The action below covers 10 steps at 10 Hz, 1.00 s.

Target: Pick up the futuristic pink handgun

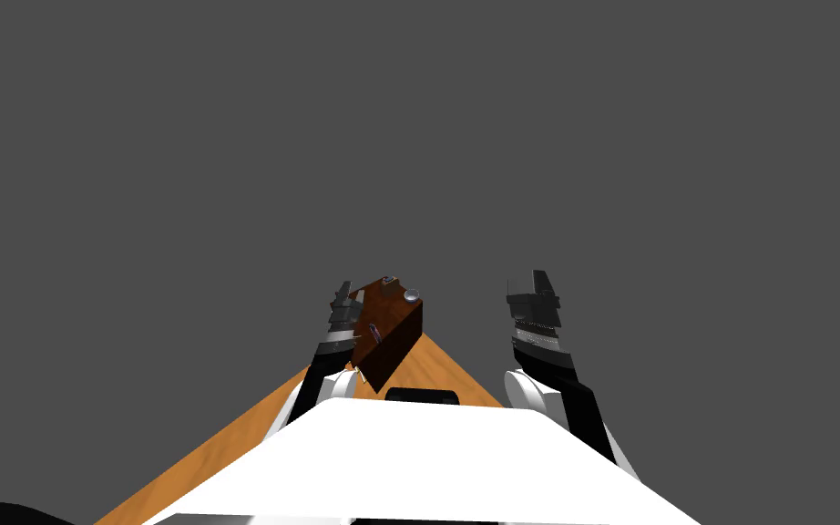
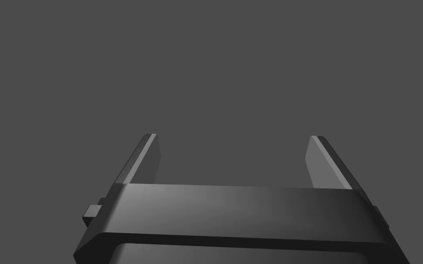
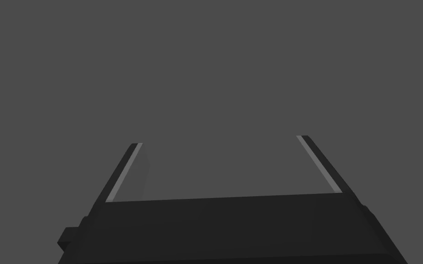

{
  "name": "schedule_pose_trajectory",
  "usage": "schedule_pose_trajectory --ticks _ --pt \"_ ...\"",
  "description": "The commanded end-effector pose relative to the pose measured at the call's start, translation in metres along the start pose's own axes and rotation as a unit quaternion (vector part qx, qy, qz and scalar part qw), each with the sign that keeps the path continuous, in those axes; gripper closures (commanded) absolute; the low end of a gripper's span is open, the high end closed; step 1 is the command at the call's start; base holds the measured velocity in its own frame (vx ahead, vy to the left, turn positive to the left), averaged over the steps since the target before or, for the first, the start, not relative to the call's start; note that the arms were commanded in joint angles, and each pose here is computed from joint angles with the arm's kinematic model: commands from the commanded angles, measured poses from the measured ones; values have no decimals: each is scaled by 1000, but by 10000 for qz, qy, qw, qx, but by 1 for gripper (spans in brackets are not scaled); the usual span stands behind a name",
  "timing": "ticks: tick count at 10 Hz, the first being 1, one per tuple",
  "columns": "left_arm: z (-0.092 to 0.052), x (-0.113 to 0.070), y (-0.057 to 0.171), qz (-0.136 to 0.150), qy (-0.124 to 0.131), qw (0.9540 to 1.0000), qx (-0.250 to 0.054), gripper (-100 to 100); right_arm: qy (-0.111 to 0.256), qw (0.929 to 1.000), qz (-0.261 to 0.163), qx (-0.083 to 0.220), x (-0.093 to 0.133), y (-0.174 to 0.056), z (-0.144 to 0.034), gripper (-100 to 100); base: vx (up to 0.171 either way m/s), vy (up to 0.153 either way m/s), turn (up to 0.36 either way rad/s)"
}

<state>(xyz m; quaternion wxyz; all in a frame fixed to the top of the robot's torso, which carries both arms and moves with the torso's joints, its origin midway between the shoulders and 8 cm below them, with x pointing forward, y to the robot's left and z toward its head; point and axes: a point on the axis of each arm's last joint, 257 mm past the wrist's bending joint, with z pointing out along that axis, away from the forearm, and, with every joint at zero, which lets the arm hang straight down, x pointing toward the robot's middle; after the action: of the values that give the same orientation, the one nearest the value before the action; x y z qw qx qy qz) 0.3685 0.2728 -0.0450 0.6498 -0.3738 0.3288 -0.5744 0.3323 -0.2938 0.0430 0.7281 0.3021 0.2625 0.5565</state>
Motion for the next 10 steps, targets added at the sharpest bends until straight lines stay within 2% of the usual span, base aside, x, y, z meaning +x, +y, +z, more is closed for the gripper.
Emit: schedule_pose_trajectory --ticks 1,4,6,8,10 --pt "-2 2 17 30 140 9997 -214 -100 0 10000 0 0 0 0 0 0 -29 -38 -25" --pt "-6 3 48 40 280 9978 -593 -100 0 10000 1 0 0 0 0 0 -40 -60 -21" --pt "-11 2 77 44 369 9948 -945 -100 0 10000 1 0 0 0 0 0 -35 -67 -44" --pt "-16 2 108 55 458 9898 -1345 -100 0 10000 1 0 0 0 0 0 -37 -71 -53" --pt "-27 -1 148 94 548 9812 -1849 -100 0 10000 1 0 0 0 0 0 -40 -77 -72"
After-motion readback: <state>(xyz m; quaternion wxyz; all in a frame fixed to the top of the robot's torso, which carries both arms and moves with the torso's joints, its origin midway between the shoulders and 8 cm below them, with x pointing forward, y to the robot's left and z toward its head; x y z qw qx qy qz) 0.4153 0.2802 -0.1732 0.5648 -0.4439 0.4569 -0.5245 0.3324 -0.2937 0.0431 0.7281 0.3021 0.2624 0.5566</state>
